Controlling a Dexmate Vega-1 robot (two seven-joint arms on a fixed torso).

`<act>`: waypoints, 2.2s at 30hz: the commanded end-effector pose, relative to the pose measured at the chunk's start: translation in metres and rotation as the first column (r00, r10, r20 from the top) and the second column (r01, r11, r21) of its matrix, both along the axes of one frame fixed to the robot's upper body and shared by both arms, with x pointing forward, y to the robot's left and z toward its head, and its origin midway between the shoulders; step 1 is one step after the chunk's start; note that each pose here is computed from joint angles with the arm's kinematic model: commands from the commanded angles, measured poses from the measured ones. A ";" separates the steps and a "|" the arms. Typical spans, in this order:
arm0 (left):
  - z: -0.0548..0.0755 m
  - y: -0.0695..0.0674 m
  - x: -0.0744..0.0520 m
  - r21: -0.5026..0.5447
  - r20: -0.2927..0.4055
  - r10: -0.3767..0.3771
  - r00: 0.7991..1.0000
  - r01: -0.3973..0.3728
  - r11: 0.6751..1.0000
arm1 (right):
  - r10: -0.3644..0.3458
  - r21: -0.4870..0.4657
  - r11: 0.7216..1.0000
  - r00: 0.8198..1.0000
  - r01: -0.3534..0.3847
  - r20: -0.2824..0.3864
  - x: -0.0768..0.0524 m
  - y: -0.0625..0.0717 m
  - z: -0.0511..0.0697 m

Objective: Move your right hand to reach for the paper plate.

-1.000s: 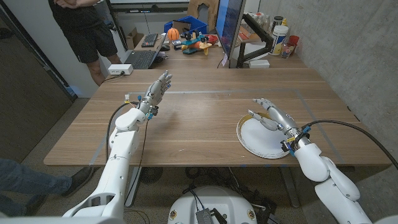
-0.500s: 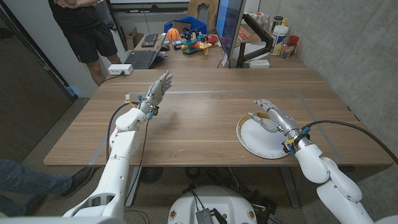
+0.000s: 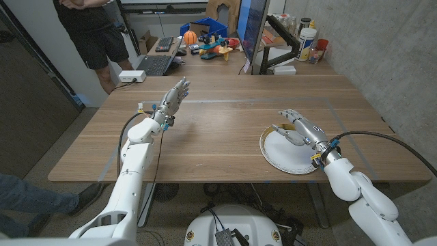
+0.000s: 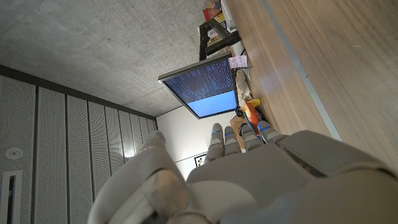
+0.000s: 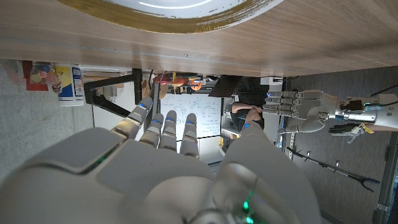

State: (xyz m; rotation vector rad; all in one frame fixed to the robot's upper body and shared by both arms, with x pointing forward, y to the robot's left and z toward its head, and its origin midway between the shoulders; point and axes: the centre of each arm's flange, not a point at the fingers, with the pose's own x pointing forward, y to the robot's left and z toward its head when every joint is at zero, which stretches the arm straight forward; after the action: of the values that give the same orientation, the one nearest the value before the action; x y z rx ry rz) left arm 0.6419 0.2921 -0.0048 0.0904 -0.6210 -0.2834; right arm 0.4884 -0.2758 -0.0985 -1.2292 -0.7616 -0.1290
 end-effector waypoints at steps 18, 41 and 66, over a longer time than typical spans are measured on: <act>0.006 0.000 0.001 -0.003 0.011 -0.002 1.000 0.002 1.000 | -0.073 -0.102 0.992 0.997 0.076 0.028 0.000 0.006 -0.005; 0.004 -0.004 0.003 -0.004 0.005 -0.007 1.000 0.007 1.000 | -0.128 -0.176 0.975 0.991 0.132 0.031 0.000 0.006 -0.012; 0.005 -0.005 0.005 -0.003 0.006 -0.012 1.000 0.012 1.000 | -0.179 -0.233 0.957 0.984 0.175 0.003 0.008 0.010 -0.023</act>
State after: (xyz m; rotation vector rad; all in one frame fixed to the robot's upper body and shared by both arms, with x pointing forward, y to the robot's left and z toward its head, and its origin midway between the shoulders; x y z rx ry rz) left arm 0.6461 0.2872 0.0003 0.0857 -0.6279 -0.2914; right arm 0.4934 -0.2674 -0.1169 -1.4935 -0.6906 -0.1875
